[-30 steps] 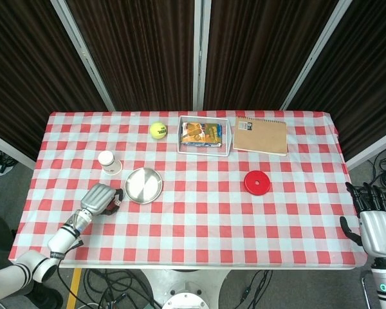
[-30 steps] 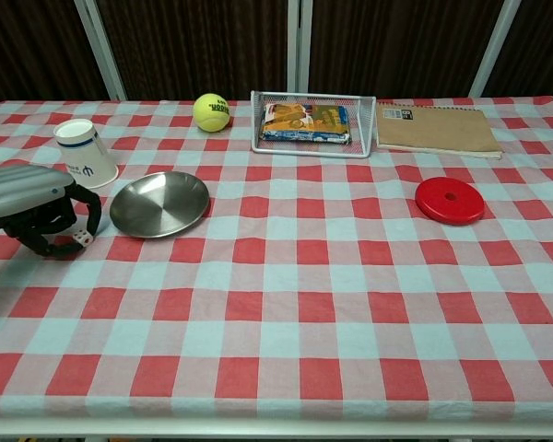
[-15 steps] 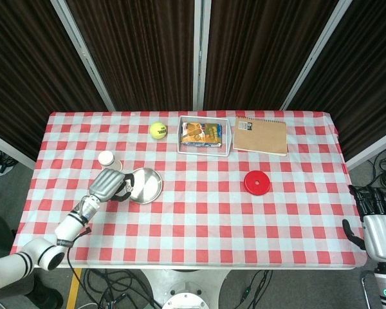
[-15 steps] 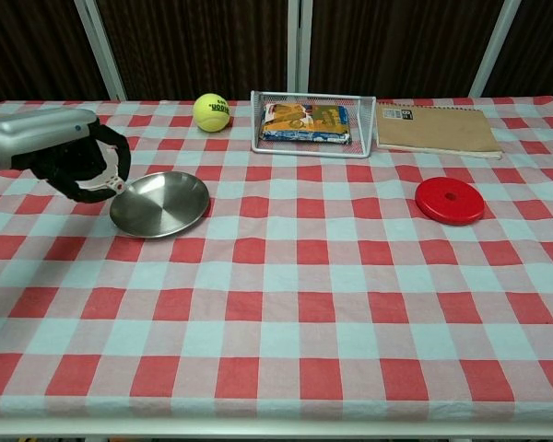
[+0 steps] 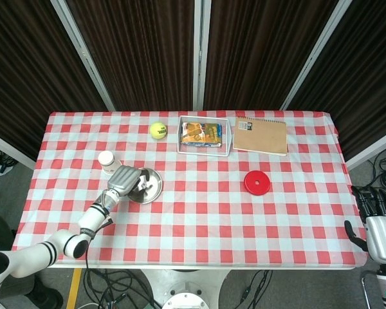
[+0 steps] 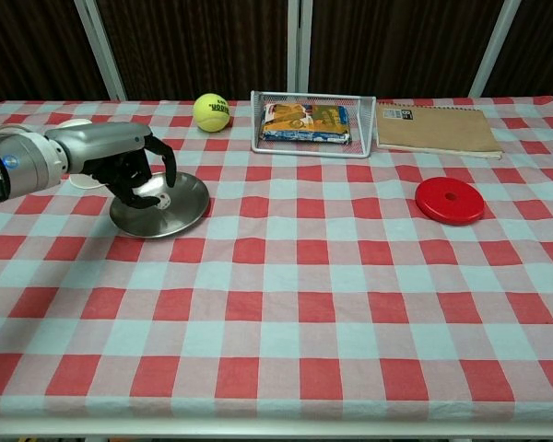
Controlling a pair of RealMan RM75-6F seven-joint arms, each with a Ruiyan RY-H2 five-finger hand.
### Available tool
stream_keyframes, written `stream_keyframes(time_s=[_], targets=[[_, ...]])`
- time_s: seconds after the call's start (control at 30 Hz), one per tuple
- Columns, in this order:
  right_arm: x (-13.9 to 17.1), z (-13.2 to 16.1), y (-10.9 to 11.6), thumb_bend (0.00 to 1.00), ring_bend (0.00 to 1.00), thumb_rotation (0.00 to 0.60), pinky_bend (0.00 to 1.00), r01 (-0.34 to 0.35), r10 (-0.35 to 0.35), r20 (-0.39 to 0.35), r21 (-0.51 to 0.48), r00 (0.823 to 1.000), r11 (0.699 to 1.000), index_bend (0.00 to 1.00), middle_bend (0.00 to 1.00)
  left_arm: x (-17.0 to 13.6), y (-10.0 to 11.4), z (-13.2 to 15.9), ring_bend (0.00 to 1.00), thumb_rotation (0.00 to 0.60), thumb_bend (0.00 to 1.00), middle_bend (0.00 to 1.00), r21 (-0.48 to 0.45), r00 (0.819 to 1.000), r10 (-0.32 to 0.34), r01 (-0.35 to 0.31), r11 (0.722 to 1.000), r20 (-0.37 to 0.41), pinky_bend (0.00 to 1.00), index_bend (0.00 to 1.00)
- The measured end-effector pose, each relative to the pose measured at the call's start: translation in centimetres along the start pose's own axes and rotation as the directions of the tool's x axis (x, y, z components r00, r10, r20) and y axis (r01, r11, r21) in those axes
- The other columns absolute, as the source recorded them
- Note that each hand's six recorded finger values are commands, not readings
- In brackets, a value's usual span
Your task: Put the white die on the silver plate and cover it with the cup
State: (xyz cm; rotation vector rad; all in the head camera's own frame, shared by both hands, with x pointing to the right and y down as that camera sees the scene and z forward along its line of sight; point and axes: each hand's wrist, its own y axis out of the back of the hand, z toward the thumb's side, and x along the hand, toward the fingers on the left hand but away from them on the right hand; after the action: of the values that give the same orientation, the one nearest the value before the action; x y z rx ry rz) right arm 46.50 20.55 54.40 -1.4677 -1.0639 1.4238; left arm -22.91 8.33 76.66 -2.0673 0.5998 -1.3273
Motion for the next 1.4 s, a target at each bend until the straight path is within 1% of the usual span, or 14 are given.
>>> stream_keyframes(time_s=[0.07, 0.2, 0.3, 0.37, 0.47, 0.53, 0.57, 0.6, 0.7, 0.8, 0.87, 1.03, 1.2, 1.4], targets=[[-0.1, 0.1, 0.0, 0.33, 0.00, 0.600, 0.01, 0.000, 0.000, -0.002, 0.000, 1.000, 1.000, 0.04, 0.20, -0.2, 0.3, 0.1, 0.75, 0.600, 0.22, 0.73, -0.007, 1.000, 0.023, -0.023, 1.000, -0.001, 0.86, 0.31], [-0.2, 0.0, 0.2, 0.33, 0.00, 0.600, 0.01, 0.005, -0.005, -0.006, 0.000, 1.000, 1.000, 0.04, 0.20, -1.1, 1.5, -0.4, 0.64, 0.600, 0.19, 0.63, -0.063, 0.994, 0.108, -0.110, 0.992, -0.021, 0.86, 0.31], [-0.2, -0.1, 0.4, 0.33, 0.00, 0.600, 0.01, 0.013, -0.013, -0.003, 0.004, 1.000, 1.000, 0.04, 0.20, -2.2, 2.8, -1.7, 0.57, 0.600, 0.19, 0.57, -0.145, 0.982, 0.180, -0.187, 0.972, -0.062, 0.84, 0.36], [-0.2, -0.2, 0.5, 0.33, 0.00, 0.600, 0.01, 0.018, -0.018, -0.001, 0.006, 1.000, 1.000, 0.04, 0.20, -3.1, 3.5, -3.0, 0.55, 0.600, 0.19, 0.54, -0.196, 0.973, 0.208, -0.223, 0.955, -0.096, 0.81, 0.38], [-0.2, -0.2, 0.5, 0.33, 0.00, 0.600, 0.01, 0.022, -0.022, -0.002, 0.003, 1.000, 1.000, 0.04, 0.20, -4.7, 4.4, -5.4, 0.51, 0.600, 0.19, 0.52, -0.282, 0.954, 0.250, -0.288, 0.915, -0.164, 0.74, 0.41], [-0.2, -0.2, 0.4, 0.33, 0.00, 0.600, 0.01, 0.021, -0.021, -0.002, 0.001, 1.000, 1.000, 0.04, 0.20, -5.7, 4.9, -6.8, 0.44, 0.600, 0.18, 0.49, -0.346, 0.934, 0.286, -0.346, 0.872, -0.214, 0.63, 0.42], [-0.3, -0.2, 0.3, 0.33, 0.00, 0.600, 0.01, 0.019, -0.019, -0.003, 0.001, 1.000, 1.000, 0.04, 0.20, -6.1, 5.1, -7.4, 0.38, 0.600, 0.18, 0.45, -0.373, 0.924, 0.300, -0.372, 0.850, -0.237, 0.54, 0.41], [-0.3, -0.1, 0.3, 0.33, 0.00, 0.600, 0.01, 0.018, -0.018, -0.004, 0.001, 1.000, 1.000, 0.04, 0.20, -6.5, 5.3, -8.2, 0.31, 0.600, 0.18, 0.39, -0.408, 0.911, 0.313, -0.402, 0.820, -0.268, 0.46, 0.38], [-0.5, 0.1, 0.3, 0.33, 0.00, 0.600, 0.01, 0.018, -0.018, -0.010, 0.003, 1.000, 1.000, 0.04, 0.20, -6.7, 5.2, -10.2, 0.18, 0.600, 0.17, 0.26, -0.478, 0.889, 0.313, -0.446, 0.757, -0.333, 0.30, 0.30], [-0.6, 0.4, 0.3, 0.33, 0.00, 0.600, 0.01, 0.020, -0.020, -0.013, 0.007, 1.000, 1.000, 0.04, 0.20, -6.3, 4.7, -11.7, 0.13, 0.600, 0.16, 0.21, -0.511, 0.883, 0.280, -0.450, 0.733, -0.377, 0.25, 0.28], [-0.6, 0.4, 0.4, 0.33, 0.00, 0.600, 0.01, 0.020, -0.020, -0.013, 0.010, 1.000, 1.000, 0.04, 0.20, -5.8, 4.2, -12.6, 0.13, 0.600, 0.15, 0.21, -0.519, 0.882, 0.254, -0.443, 0.731, -0.396, 0.23, 0.27], [-0.5, 0.3, 0.5, 0.33, 0.00, 0.600, 0.01, 0.018, -0.018, -0.004, 0.011, 1.000, 1.000, 0.04, 0.20, -3.9, 2.6, -13.5, 0.13, 0.600, 0.14, 0.20, -0.571, 0.895, 0.172, -0.401, 0.716, -0.412, 0.21, 0.26], [-0.5, 0.3, 0.4, 0.33, 0.00, 0.600, 0.01, 0.013, -0.013, -0.001, 0.012, 1.000, 1.000, 0.04, 0.20, -2.7, 1.7, -13.2, 0.13, 0.600, 0.14, 0.20, -0.566, 0.899, 0.157, -0.385, 0.729, -0.408, 0.21, 0.27], [-0.5, 0.3, 0.4, 0.33, 0.00, 0.600, 0.01, 0.012, -0.012, 0.001, 0.012, 1.000, 1.000, 0.04, 0.20, -1.8, 1.2, -12.7, 0.13, 0.600, 0.14, 0.21, -0.598, 0.907, 0.136, -0.369, 0.712, -0.399, 0.21, 0.28]])
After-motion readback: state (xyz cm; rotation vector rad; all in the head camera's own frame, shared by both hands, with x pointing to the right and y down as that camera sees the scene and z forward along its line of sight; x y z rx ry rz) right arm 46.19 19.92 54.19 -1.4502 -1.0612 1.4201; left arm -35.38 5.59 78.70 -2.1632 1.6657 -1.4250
